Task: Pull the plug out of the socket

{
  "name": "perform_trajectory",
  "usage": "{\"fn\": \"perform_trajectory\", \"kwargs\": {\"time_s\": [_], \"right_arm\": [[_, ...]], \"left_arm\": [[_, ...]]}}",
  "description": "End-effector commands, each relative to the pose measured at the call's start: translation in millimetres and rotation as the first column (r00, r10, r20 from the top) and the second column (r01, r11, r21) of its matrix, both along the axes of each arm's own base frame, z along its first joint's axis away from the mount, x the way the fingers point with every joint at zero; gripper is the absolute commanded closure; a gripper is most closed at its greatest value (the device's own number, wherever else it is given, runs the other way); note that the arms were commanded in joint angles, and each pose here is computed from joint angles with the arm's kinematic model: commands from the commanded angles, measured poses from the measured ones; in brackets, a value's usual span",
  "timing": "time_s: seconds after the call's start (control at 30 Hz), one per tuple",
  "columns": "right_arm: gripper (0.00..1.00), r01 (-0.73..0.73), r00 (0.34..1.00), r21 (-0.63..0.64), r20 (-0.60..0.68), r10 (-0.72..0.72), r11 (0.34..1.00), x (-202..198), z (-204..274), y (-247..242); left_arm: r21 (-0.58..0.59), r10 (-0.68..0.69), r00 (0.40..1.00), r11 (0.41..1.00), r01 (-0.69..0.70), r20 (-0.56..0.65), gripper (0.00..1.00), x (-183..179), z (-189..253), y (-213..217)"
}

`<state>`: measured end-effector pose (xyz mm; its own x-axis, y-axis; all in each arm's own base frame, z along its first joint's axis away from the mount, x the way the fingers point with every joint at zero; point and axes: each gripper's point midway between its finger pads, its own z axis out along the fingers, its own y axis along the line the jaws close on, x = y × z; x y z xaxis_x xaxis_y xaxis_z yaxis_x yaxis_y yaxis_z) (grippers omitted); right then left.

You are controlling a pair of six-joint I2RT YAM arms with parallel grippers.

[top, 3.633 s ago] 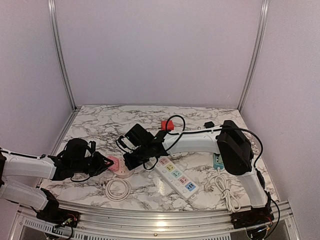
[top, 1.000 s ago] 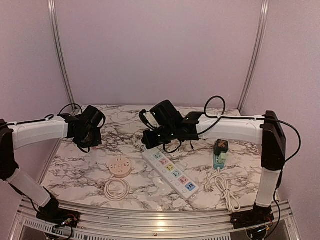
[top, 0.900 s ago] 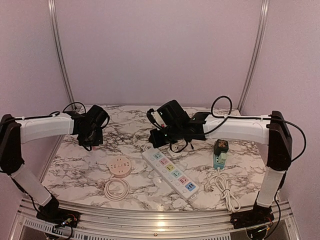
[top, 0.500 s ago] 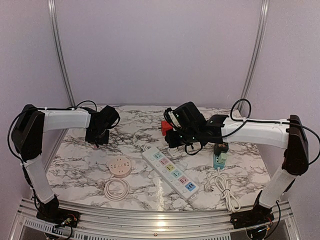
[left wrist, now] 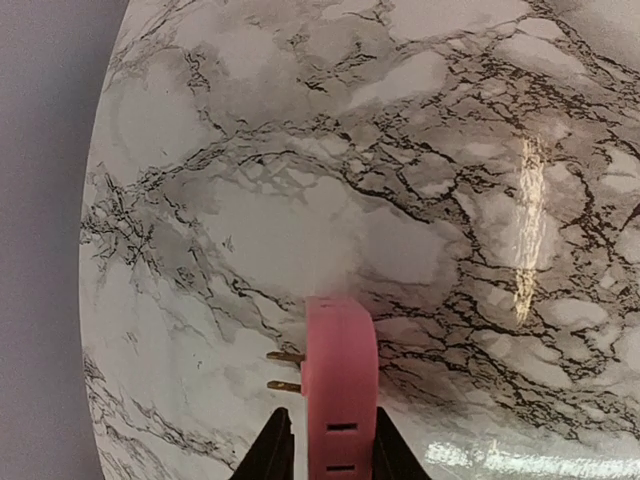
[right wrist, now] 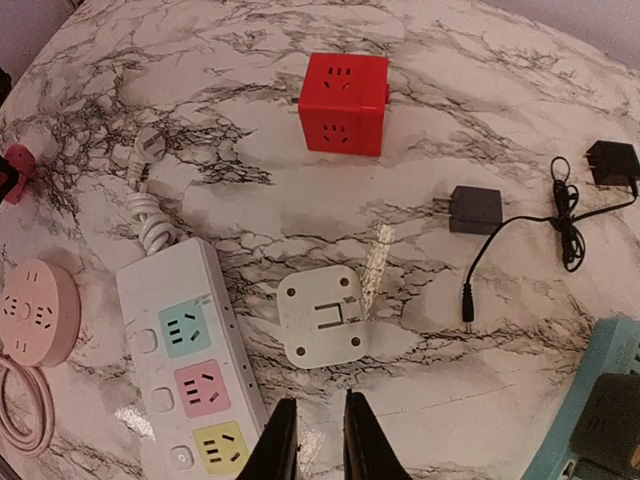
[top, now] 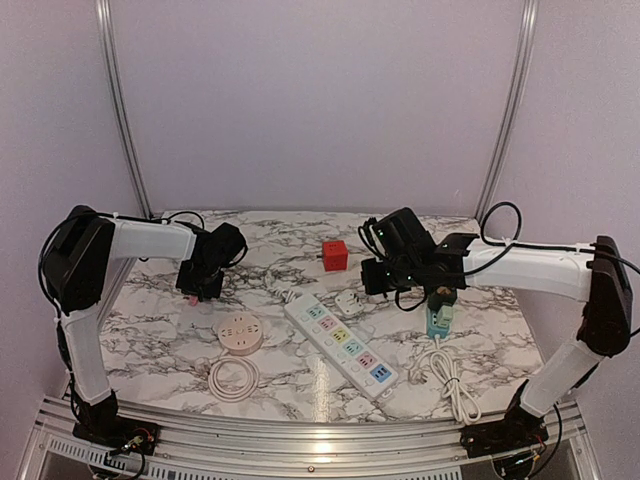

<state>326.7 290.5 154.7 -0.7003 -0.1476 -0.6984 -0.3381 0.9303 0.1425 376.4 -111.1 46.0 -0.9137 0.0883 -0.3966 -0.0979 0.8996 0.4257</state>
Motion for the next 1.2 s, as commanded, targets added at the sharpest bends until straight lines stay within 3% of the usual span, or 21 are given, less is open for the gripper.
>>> {"fn": "perform_trajectory", "kwargs": {"time_s": [0.0,0.53,0.9,1.17], "right_arm": [[0.84,0.088,0.996,-0.006,0.017,-0.088,0.996,9.4,9.6,-33.8],[0.78,0.307,0.952,-0.078,0.042,-0.304,0.949,15.7,10.1,-111.3],[0.59,0.462,0.885,-0.114,-0.002,-0.465,0.879,1.9,-7.8,-170.6],[0.32,0.52,0.849,-0.123,-0.036,-0.528,0.845,-11.4,-26.5,-196.6]], "left_arm": [[-0.005,-0.012,1.0,1.0,0.012,-0.012,0.71,2.4,1.6,-1.2],[-0.174,-0.073,0.996,0.981,0.081,0.048,0.43,10.4,29.3,-30.1],[-0.358,-0.149,0.979,0.914,0.19,0.139,0.13,2.2,70.6,-65.6],[-0.452,-0.241,0.95,0.838,0.307,0.199,0.08,-20.0,95.8,-115.6]]}}
